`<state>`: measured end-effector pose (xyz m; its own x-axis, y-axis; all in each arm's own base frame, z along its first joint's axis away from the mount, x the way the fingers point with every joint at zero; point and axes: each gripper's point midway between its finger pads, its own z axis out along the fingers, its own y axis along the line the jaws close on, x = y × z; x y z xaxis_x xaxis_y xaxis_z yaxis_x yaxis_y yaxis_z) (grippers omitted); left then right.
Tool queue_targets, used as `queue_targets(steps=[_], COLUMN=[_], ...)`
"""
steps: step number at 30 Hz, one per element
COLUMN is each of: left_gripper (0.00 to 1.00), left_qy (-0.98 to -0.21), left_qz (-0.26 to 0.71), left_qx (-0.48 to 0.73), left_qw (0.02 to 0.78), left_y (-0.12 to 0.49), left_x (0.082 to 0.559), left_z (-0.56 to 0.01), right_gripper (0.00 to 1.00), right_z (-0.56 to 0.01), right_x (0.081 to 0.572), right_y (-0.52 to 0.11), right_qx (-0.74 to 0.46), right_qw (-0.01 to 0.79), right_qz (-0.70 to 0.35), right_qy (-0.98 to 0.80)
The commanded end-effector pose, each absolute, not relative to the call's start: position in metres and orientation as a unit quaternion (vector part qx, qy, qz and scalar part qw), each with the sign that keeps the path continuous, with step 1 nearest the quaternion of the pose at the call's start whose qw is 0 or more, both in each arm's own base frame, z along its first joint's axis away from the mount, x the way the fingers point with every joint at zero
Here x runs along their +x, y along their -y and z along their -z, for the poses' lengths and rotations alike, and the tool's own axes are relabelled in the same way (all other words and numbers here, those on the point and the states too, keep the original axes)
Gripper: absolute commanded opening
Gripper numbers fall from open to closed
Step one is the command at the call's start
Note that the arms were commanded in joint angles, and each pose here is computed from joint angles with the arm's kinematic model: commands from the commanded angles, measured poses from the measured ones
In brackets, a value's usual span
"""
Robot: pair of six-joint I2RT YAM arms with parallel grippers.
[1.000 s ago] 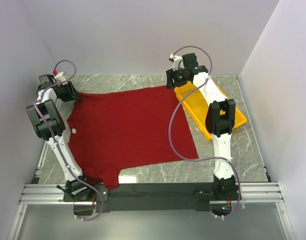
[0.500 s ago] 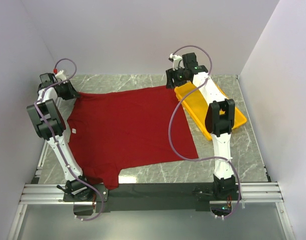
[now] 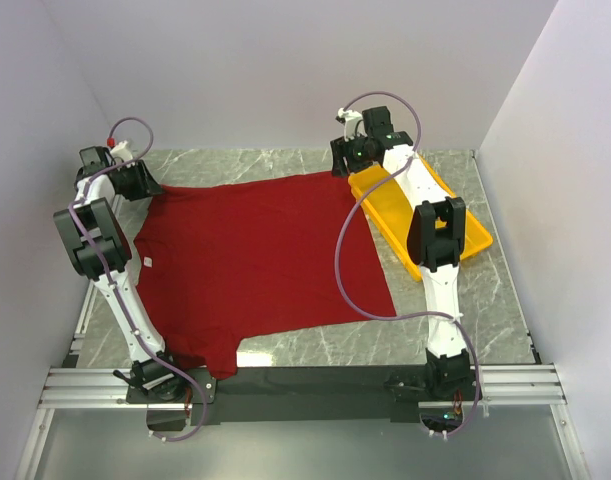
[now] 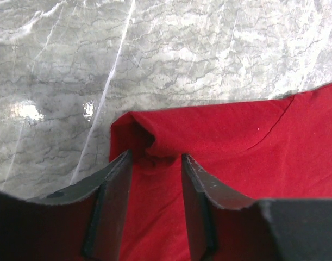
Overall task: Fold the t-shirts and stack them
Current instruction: Flatten the tshirt out
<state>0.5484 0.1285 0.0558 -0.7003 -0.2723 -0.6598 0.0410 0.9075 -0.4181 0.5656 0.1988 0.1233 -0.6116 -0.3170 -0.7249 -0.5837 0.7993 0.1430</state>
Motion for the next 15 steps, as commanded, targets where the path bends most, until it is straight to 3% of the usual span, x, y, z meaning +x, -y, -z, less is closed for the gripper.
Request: queue_targets(steps=[1,8,12,15], left_gripper=[0.46,0.27,0.03,0.01], left_qy=[-0.891,-0.887,-0.881,-0.876], left_qz=[0.200,0.213,0.225,0.220], left_qx=[-0.049,-0.040,-0.050,-0.049], left_qw=[0.404,0.408,0.414,0.427], left_y=[-0.128,-0.121,-0.118,-0.119], left_x=[0.563,0.569,0.569,0.567], left_z=[-0.067,-0.067,-0.074,-0.086], right_gripper=[0.65,0.65,0.65,0.65], right_z=[-0.141,-0.137,-0.134,-0.129], right_x=[0.581,0.586,0.591,0.597], right_y=[-0.199,-0.197,-0.194,-0.189], right_qx=[-0.260,-0.261,-0.269,-0.276], right_qw=[0.394,0.396,0.400,0.404], right_qz=[-0.178,-0.170,-0.156,-0.137], right_qy=[-0.863,-0.864,-0.862,-0.861])
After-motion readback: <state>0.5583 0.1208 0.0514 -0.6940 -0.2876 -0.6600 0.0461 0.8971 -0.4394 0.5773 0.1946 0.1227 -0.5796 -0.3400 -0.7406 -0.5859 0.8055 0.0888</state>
